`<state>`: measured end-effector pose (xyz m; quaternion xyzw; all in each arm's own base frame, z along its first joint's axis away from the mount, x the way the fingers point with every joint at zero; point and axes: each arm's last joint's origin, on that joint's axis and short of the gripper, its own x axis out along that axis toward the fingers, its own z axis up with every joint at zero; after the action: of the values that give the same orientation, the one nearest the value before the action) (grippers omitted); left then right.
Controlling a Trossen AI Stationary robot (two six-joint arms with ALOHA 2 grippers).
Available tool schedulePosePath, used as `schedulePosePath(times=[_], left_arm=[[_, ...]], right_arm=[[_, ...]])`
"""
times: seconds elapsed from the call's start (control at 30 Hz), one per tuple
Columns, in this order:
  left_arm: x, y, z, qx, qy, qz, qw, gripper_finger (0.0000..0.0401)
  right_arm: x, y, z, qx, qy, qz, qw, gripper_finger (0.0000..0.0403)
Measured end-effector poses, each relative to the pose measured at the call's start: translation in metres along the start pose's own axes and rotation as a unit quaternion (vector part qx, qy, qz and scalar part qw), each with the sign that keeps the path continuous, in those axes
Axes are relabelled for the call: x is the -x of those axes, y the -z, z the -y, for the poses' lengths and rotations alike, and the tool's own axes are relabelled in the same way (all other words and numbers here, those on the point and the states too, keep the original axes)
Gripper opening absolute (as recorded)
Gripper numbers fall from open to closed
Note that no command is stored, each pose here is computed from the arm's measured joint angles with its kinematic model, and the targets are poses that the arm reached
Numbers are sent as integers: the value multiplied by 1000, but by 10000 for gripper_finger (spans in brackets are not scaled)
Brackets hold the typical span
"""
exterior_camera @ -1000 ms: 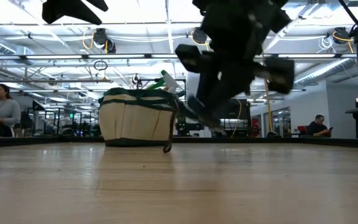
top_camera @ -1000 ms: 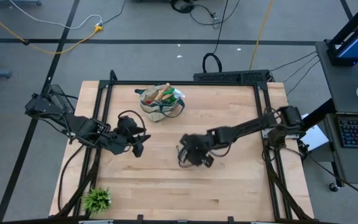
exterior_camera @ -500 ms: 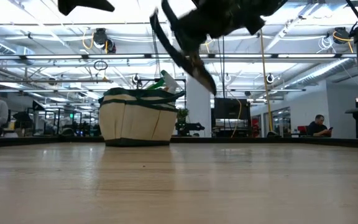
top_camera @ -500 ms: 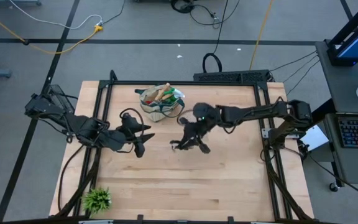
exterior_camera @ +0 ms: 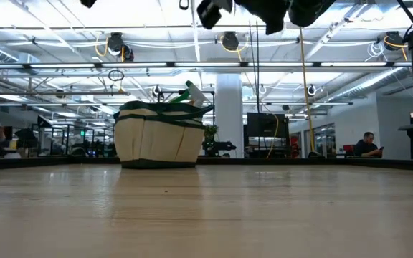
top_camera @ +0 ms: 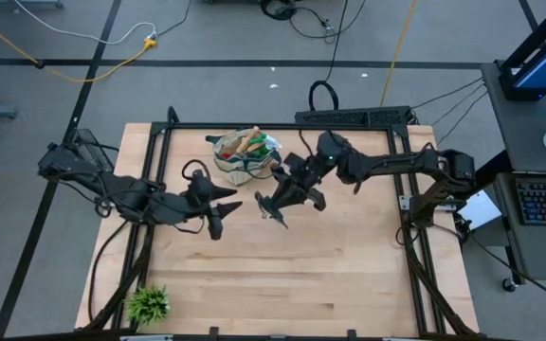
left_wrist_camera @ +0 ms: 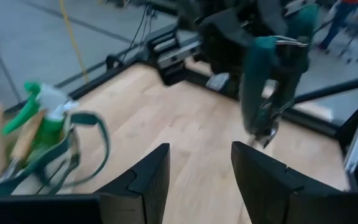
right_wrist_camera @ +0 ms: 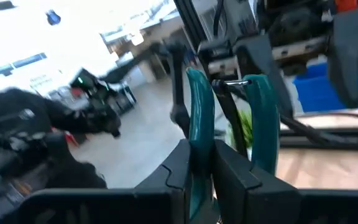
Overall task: Pick & Place Garden tools in Gardening bag
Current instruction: Put the shear scissors into the gardening bag
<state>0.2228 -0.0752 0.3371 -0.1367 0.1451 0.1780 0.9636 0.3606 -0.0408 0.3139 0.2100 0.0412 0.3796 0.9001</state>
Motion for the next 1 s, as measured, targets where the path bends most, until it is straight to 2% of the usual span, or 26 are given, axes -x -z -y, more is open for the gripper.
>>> schedulePosePath(times=[0.27, 0.63, 1.0], left_arm=[[-16, -10, 13, 6, 59, 49, 997, 175], [-41, -20, 10, 22, 106, 72, 992, 175], [-51, -23, 4, 29, 113, 74, 990, 175]], right_arm=[[0, -8, -5, -17, -15, 27, 999, 34], [0, -8, -6, -26, -18, 30, 999, 34], [0, -9, -6, -22, -18, 33, 999, 34]])
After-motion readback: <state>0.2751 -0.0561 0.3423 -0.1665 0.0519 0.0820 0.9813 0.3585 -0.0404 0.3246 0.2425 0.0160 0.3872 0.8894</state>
